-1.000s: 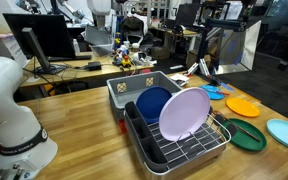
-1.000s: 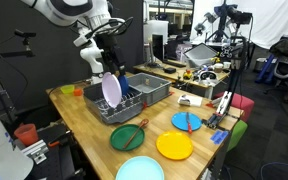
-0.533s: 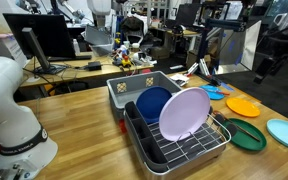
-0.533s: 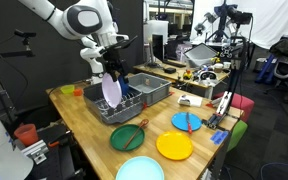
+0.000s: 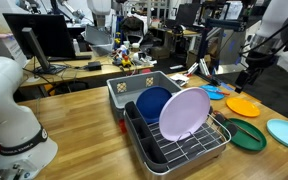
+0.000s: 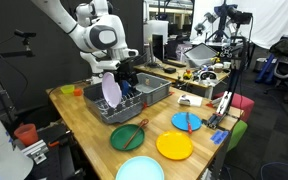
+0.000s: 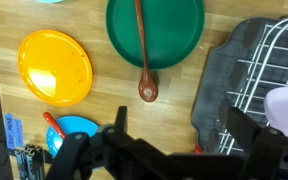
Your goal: Put the brown spoon onto the drying rack.
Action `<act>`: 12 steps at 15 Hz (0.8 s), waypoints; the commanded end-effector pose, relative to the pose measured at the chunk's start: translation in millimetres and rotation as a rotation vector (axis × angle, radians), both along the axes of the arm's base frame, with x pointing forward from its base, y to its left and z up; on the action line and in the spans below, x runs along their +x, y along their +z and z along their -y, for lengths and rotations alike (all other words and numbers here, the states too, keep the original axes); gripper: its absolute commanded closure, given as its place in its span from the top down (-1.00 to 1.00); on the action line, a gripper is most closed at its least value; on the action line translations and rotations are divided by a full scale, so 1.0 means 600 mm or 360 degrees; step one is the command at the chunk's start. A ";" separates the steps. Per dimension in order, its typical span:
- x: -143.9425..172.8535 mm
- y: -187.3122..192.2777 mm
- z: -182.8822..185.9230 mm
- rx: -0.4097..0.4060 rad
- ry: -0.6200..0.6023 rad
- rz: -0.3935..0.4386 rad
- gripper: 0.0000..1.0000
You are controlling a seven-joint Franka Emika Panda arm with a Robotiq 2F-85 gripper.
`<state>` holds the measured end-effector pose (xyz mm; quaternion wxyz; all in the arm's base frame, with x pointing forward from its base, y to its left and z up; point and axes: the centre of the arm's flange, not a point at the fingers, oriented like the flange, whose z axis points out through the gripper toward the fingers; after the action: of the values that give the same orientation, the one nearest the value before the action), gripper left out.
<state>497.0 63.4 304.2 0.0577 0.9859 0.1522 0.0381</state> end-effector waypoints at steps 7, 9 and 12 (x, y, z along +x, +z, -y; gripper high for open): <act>0.026 -0.044 0.002 -0.0060 0.0050 -0.0051 1.00; 0.026 -0.043 0.002 -0.0060 0.0050 -0.0049 1.00; 0.037 -0.069 -0.004 -0.0086 0.0047 -0.0026 1.00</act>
<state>512.8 63.3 277.3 0.0738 0.9825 0.1698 0.0208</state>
